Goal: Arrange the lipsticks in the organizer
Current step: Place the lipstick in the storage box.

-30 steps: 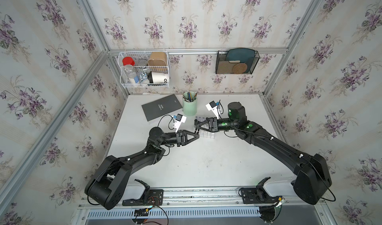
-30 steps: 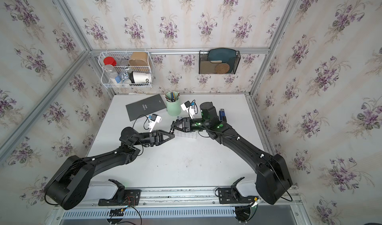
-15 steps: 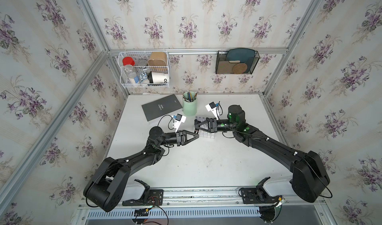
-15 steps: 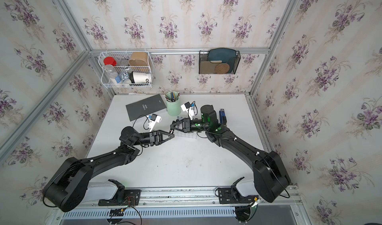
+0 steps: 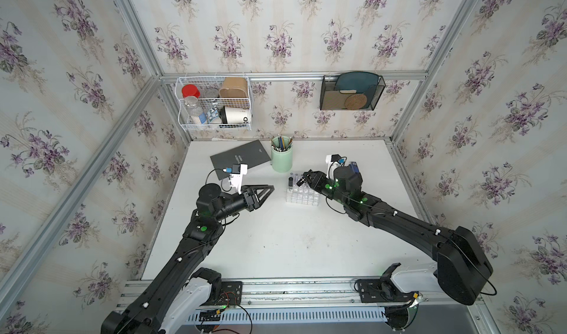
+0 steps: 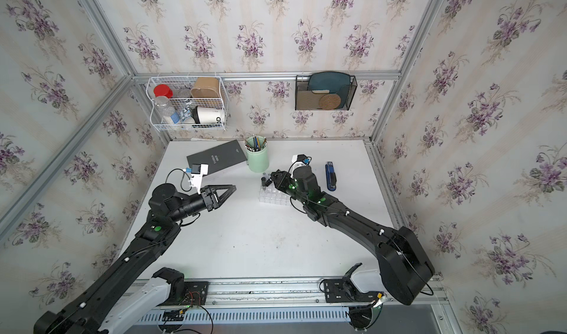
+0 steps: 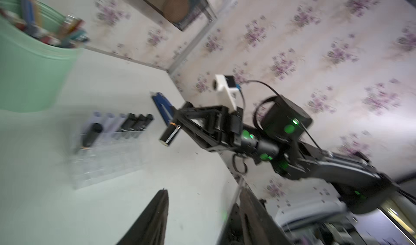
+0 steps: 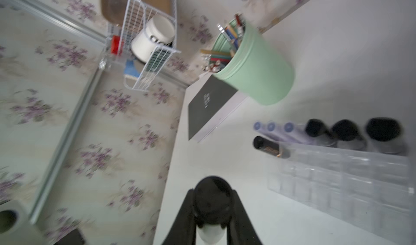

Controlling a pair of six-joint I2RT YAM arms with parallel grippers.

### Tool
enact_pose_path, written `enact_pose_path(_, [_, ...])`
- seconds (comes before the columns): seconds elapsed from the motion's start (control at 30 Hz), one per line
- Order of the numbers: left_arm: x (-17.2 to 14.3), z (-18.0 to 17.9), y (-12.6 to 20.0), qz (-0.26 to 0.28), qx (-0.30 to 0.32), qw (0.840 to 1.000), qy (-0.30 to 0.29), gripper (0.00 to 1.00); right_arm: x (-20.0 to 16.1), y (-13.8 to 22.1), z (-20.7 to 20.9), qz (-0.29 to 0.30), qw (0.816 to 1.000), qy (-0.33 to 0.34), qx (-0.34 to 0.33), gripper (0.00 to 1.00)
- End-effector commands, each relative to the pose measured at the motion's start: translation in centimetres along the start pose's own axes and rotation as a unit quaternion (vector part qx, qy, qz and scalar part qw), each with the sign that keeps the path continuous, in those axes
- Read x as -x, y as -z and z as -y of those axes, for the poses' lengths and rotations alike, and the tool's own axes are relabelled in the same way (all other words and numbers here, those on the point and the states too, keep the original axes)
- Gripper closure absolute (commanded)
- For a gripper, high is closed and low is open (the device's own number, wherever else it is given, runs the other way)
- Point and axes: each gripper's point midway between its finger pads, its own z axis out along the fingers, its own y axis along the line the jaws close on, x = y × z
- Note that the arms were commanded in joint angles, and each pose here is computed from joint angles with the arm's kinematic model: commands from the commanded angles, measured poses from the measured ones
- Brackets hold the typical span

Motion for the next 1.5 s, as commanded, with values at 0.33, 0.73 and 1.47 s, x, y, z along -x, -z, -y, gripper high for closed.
enact_pose_path(0.33, [-1.1, -10.2, 4.2, 0.048, 0.249, 0.967, 0.023, 0.45, 0.2, -5.7, 4.5, 0.16, 0.946, 0.188, -0.211, 0.95])
enact_pose_path(0.73, [-1.3, -11.3, 4.5, 0.048, 0.25, 0.966, 0.031, 0.46, -2.5, -8.6, 4.7, 0.127, 0.949, 0.201, -0.207, 0.96])
enact_pose_path(1.47, [-1.3, -11.8, 4.9, 0.051, 0.251, 0.966, 0.036, 0.46, -3.3, -9.9, 6.5, 0.131, 0.938, 0.218, -0.237, 0.97])
